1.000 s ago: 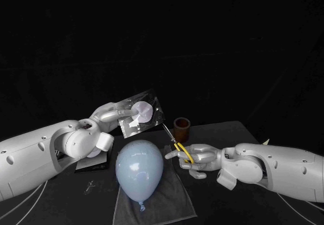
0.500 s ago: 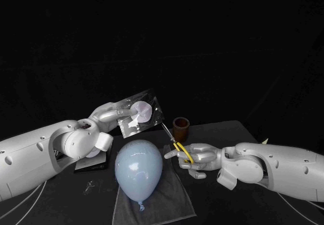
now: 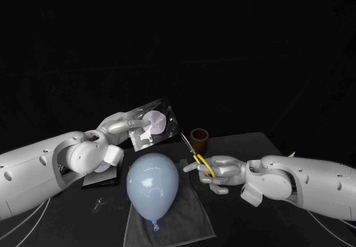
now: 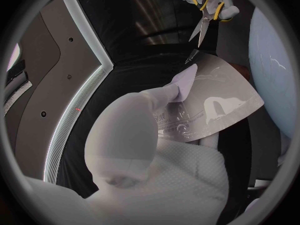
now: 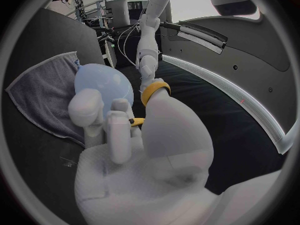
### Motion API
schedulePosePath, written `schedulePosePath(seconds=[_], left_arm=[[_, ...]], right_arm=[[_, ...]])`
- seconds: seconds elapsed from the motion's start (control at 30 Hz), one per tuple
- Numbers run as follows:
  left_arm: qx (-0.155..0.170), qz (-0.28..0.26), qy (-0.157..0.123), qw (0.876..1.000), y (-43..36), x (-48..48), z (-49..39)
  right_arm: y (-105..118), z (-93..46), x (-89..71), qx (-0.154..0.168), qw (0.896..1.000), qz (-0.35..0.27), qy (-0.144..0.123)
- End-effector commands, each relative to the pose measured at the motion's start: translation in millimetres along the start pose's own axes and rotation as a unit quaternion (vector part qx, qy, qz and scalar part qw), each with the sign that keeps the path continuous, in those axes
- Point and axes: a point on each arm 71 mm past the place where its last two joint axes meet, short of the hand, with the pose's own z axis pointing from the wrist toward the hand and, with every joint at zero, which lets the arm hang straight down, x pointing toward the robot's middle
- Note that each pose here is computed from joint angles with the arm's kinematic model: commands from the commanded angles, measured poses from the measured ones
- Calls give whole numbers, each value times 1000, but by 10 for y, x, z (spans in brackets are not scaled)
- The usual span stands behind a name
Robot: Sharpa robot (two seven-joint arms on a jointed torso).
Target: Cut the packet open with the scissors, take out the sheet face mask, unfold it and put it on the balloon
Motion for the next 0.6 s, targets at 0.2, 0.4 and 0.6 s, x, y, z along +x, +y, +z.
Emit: schedulePosePath(seconds=[0.2, 0.4, 0.6], left_arm=[[5, -5, 13, 1000, -21, 34, 1], [5, -6, 17, 1000, -19, 60, 10], [4, -6, 22, 1000, -17, 92, 24]], right_arm=[[31, 16, 5, -9, 1000, -1, 5], [54, 40, 15, -10, 1000, -3, 8], [79, 56, 21, -12, 1000, -5, 10]])
